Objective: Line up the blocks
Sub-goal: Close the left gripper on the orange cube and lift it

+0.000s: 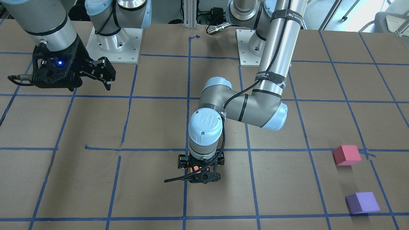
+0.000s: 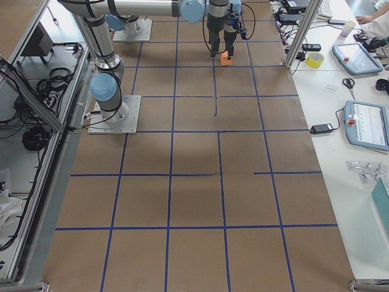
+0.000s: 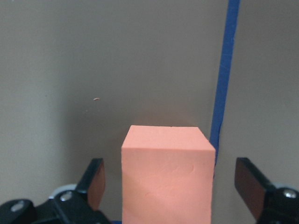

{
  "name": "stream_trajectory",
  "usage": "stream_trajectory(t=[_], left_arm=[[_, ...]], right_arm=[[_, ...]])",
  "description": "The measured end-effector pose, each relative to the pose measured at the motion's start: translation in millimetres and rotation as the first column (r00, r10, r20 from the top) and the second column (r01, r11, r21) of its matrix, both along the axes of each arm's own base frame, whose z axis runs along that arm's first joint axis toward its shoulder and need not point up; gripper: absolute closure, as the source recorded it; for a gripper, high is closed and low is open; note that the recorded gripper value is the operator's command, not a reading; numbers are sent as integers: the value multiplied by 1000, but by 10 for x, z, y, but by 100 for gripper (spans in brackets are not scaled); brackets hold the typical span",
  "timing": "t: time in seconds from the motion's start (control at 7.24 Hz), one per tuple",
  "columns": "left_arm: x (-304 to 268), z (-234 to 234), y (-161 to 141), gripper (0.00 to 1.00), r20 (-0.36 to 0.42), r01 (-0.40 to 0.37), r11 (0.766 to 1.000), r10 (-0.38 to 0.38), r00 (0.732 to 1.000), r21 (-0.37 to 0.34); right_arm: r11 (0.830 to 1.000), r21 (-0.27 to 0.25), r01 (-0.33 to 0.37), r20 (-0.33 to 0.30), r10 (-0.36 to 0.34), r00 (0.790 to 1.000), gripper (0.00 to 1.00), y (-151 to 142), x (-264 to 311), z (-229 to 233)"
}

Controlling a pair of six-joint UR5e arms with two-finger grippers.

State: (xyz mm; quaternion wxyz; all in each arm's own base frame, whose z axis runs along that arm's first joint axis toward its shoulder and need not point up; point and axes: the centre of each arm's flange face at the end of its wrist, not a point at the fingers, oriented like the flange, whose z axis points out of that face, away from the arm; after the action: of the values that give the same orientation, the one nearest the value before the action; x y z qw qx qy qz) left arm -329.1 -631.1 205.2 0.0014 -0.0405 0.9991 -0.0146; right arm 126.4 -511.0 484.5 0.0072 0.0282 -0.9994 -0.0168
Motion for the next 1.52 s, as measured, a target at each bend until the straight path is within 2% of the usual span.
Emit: stream_trajectory(t=[0.55, 0.69, 0.83, 0.97, 1.24, 1.52], left_arm=[[-6, -112, 35, 0, 1, 30, 999, -30, 1000, 22], [-18, -112, 39, 10, 0, 29, 999, -29, 1000, 22], [-23, -111, 39, 38, 0, 30, 999, -30, 1000, 20], [-30, -109, 40, 58, 2, 31, 999, -31, 1000, 17], [-78, -101, 60, 78, 4, 38, 999, -38, 999, 10], [-102, -69, 74, 78, 5, 43, 999, -43, 999, 4]], right_arm=[[1000, -14, 1, 12, 0, 1000, 0, 31, 14, 57], [1000, -13, 1, 13, -1, 1000, 0, 21, 15, 46], [1000, -15, 2, 14, -1, 1000, 0, 15, 15, 44], [1000, -18, 2, 14, -1, 1000, 0, 8, 15, 40], [1000, -19, 2, 11, -1, 1000, 0, 5, 13, 31], [1000, -17, 1, 8, -1, 1000, 0, 4, 10, 19]])
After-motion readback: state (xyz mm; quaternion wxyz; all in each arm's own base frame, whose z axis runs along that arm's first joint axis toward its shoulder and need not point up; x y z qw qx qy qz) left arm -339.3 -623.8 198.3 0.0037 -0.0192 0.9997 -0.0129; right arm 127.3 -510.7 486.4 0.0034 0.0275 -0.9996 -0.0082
